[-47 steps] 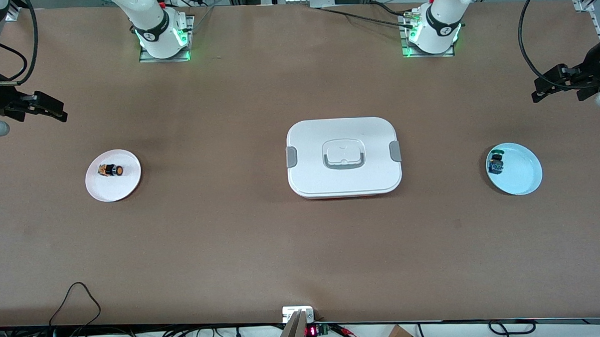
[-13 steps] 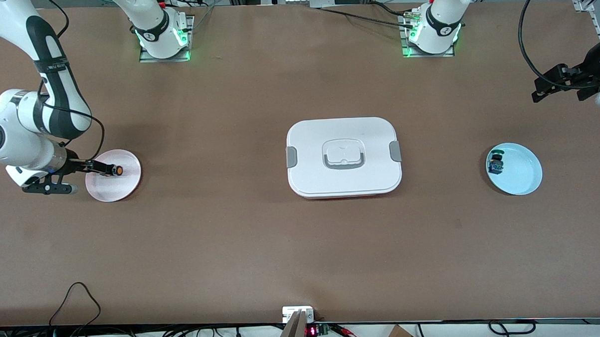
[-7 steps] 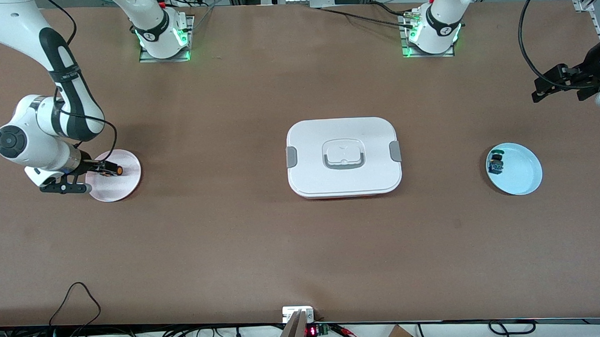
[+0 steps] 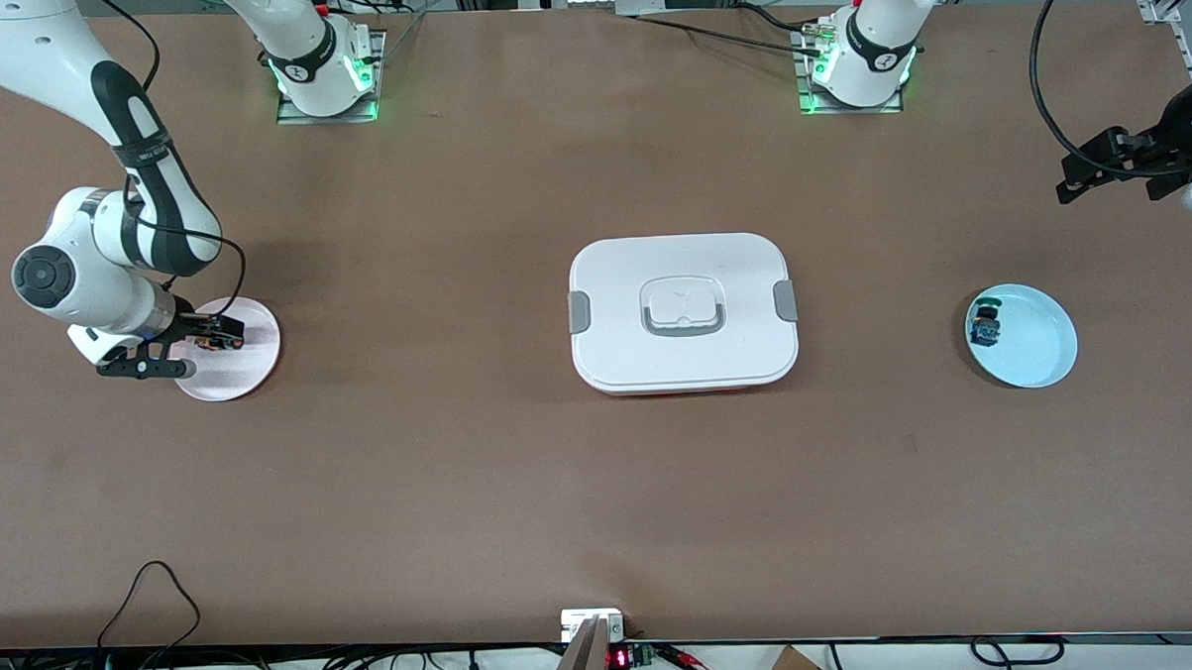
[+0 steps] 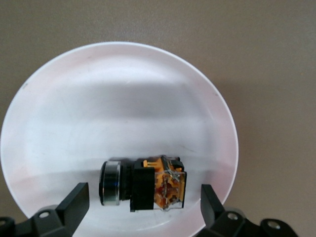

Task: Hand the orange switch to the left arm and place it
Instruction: 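Close the right gripper on the orange switch, then lift the orange switch with the right gripper toward the white box, then carry the switch above the box while the left gripper reaches toward it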

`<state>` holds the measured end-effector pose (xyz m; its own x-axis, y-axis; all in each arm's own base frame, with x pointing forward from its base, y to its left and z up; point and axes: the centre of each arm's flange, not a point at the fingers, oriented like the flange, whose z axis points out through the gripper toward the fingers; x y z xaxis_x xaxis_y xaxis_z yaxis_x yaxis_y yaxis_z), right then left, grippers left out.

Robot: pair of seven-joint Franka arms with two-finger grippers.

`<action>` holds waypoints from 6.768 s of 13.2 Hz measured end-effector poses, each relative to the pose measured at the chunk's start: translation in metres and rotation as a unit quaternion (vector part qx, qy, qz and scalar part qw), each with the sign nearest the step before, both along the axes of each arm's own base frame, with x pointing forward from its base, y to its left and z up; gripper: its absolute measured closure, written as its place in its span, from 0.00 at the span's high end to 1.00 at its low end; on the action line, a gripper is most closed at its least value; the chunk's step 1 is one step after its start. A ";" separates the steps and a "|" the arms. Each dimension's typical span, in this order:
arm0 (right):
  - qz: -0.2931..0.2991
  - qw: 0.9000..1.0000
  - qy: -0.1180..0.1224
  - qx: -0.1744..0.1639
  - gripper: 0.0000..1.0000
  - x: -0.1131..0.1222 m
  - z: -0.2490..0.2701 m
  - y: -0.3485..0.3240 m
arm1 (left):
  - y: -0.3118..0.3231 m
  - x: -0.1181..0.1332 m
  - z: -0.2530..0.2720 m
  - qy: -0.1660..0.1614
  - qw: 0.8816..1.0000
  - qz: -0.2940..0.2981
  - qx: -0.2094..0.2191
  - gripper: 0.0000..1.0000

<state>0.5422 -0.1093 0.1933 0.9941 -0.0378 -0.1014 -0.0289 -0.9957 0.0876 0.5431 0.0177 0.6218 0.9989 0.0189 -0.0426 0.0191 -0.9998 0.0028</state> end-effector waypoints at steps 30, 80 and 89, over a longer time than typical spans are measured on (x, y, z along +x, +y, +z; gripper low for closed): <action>0.114 0.993 -0.008 0.041 0.73 0.056 0.113 0.049 | 0.000 0.000 0.000 0.000 1.000 0.000 0.000 1.00; 0.435 0.499 -0.468 0.585 0.73 0.016 0.267 0.530 | -0.256 0.033 -0.108 -0.011 0.778 -0.025 -0.627 1.00; 0.428 0.503 -0.463 0.591 0.73 0.014 0.267 0.534 | -0.312 0.020 -0.134 -0.005 0.775 0.023 -0.631 1.00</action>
<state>0.5562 0.4242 0.4600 0.2361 -0.0126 0.9716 0.9715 -0.0181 -0.2363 0.5636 -0.2940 0.4879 0.9988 0.0043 -0.0494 0.0493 -0.1981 0.9789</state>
